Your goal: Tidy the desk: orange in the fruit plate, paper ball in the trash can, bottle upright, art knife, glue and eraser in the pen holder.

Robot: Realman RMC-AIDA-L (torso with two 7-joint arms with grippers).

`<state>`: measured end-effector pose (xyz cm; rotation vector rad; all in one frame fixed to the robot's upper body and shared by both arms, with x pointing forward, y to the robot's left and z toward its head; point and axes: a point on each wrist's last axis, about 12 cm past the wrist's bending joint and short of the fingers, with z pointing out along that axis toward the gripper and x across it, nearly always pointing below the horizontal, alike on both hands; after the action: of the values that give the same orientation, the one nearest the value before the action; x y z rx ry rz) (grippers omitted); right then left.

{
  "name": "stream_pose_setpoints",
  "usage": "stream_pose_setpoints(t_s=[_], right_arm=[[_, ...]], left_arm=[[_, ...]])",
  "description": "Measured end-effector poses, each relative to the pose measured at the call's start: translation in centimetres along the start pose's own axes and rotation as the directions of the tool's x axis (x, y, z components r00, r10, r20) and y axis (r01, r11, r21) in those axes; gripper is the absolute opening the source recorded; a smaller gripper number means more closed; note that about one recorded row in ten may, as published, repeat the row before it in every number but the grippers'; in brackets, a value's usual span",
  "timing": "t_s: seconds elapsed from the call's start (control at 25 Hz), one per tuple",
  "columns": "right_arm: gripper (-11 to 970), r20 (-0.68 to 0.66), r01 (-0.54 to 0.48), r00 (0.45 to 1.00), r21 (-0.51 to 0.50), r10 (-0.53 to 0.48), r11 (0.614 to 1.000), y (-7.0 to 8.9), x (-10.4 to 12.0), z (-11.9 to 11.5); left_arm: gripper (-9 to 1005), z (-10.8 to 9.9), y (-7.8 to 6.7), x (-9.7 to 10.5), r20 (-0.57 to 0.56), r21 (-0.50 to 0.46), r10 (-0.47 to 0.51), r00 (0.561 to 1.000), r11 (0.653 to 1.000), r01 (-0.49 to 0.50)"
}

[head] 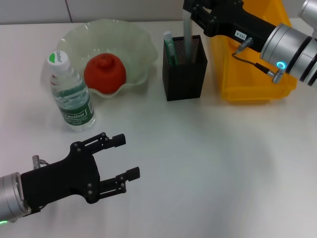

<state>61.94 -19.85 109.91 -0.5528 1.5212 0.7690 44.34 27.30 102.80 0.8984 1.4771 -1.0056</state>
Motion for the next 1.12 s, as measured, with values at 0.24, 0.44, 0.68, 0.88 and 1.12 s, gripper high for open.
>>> stream_pose_setpoints(t_s=[0.24,0.44,0.68,0.88,1.12], right_arm=[[294,-0.009,0.012,1.0,0.008,-0.012,1.0,-0.1,0.1,-0.1],[450,-0.001,0.009,1.0,0.007,-0.009,1.0,-0.1,0.2,-0.3],[699,0.026,-0.013,1.0,0.009,0.013,1.0,-0.1,0.2,-0.8],[767,0.097,-0.021,0.995,-0.047,0.026,0.999,0.5,-0.1,-2.3],[780,0.165,-0.063,0.982,-0.163,0.09,0.985,1.2,-0.5,-5.5]], left_arm=[[770,-0.1,0.1,0.0,0.0,-0.002,0.002,1.0,1.0,-0.002],[770,-0.1,0.0,0.0,0.0,0.0,0.001,1.0,1.0,-0.001],[770,-0.1,0.0,0.0,-0.002,0.004,-0.003,1.0,1.0,0.003],[770,-0.1,0.0,0.0,-0.003,0.004,-0.005,1.0,1.0,0.005],[770,-0.1,-0.1,0.0,-0.003,0.007,-0.008,1.0,1.0,0.008]])
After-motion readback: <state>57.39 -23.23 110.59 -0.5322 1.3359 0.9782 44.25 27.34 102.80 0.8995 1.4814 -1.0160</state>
